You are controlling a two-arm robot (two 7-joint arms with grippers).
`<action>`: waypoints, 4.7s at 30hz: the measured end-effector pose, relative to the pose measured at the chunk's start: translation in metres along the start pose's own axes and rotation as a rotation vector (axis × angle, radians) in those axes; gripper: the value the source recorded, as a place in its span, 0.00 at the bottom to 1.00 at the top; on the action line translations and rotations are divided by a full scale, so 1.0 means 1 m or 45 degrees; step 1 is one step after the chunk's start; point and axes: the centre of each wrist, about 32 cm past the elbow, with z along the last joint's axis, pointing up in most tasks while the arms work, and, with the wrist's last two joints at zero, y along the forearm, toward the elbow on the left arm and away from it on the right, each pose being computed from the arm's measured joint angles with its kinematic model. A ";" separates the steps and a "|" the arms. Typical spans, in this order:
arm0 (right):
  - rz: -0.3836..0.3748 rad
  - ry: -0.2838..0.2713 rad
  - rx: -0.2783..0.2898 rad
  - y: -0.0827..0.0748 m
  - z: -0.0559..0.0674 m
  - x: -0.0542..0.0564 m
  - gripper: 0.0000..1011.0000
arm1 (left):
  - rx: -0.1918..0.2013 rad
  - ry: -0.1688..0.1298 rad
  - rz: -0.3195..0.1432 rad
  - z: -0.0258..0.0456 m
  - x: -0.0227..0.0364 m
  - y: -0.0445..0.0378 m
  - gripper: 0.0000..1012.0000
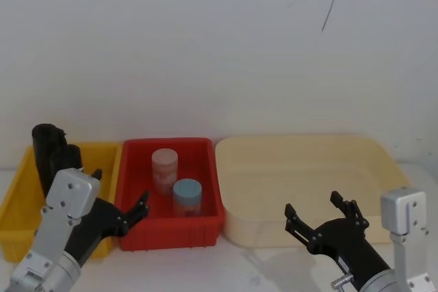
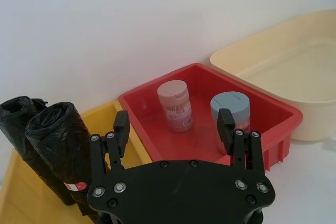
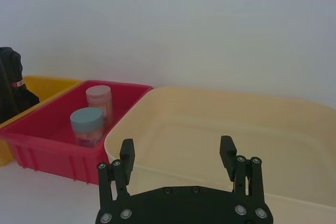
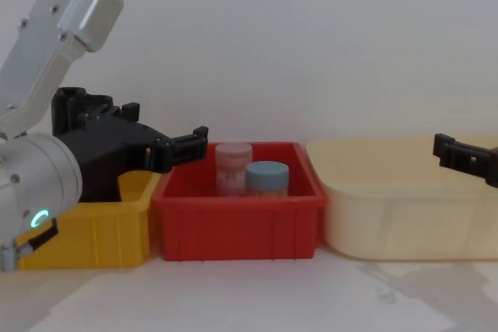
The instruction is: Pick up the garbage bag with the one hand and transfer it to the other hand.
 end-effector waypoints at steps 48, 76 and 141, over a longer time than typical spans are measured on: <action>0.000 0.000 0.000 0.000 0.000 0.000 0.99 | 0.000 0.000 0.000 0.0000 0.0000 0.0000 0.99; 0.002 0.000 0.002 0.002 0.001 0.000 0.99 | 0.000 -0.001 -0.001 0.0007 0.0006 -0.0006 0.99; 0.409 0.008 -0.177 0.157 0.071 -0.078 0.99 | 0.247 0.043 0.126 0.0697 0.1240 0.0927 0.99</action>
